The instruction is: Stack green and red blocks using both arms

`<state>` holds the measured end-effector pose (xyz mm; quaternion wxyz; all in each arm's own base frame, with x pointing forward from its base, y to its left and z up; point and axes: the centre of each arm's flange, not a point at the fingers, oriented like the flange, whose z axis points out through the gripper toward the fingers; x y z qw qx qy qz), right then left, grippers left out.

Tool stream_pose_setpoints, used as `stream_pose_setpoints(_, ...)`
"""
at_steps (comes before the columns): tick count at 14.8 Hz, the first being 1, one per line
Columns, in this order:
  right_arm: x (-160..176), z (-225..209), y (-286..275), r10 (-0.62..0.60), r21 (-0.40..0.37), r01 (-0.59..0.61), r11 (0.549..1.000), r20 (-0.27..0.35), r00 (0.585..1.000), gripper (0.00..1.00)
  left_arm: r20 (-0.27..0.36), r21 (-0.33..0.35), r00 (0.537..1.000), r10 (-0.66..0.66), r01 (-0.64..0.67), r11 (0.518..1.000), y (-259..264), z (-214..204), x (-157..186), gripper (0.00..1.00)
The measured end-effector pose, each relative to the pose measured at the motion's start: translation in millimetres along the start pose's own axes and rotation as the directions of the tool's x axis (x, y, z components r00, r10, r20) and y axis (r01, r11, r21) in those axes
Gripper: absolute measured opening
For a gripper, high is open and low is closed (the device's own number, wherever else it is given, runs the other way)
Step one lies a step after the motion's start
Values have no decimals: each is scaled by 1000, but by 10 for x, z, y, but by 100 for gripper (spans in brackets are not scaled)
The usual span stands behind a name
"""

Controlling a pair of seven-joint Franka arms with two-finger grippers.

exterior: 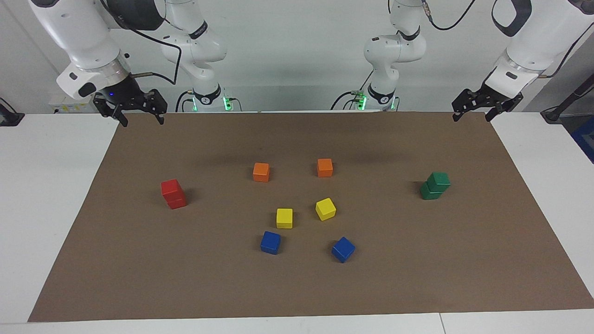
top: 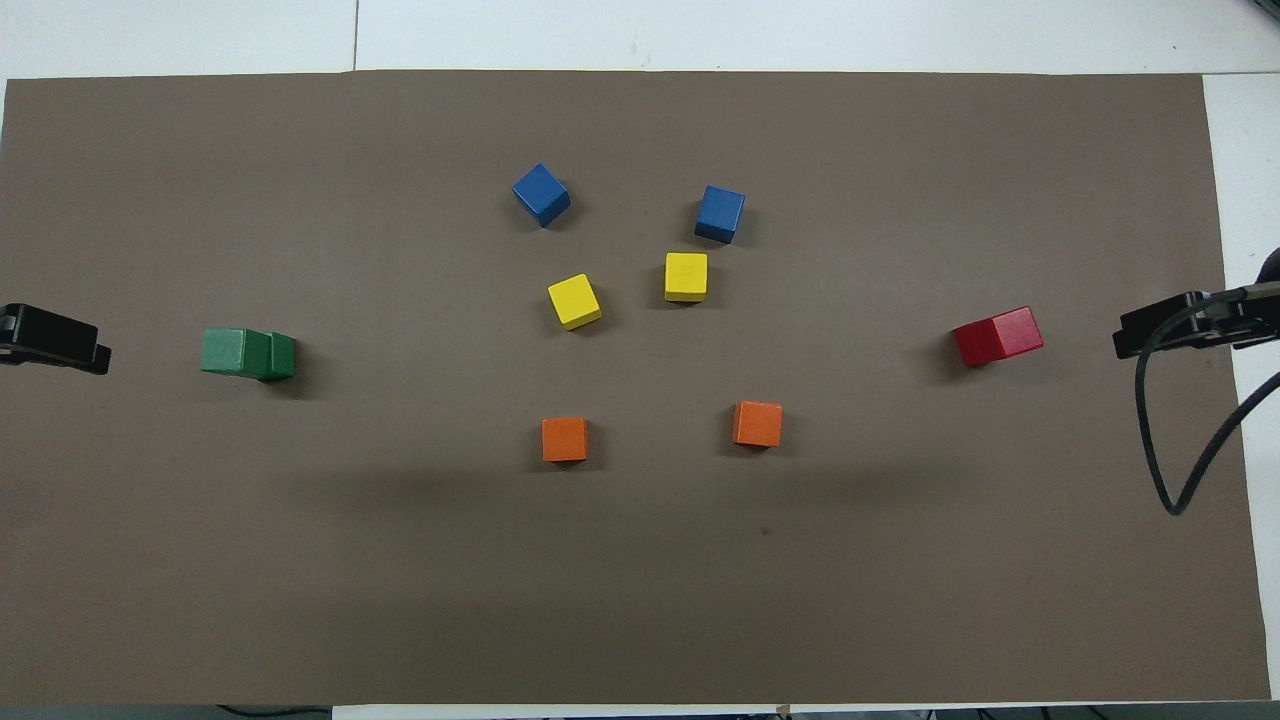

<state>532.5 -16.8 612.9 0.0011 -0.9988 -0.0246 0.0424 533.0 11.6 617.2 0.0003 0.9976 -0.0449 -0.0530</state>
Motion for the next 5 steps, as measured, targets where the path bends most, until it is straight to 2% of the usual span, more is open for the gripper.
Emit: stream_pose_setpoints(5,-4,-2,36,2,-32,-2,999,2,1000,100,0,0,1000,0,0,1000,0,0,0,100)
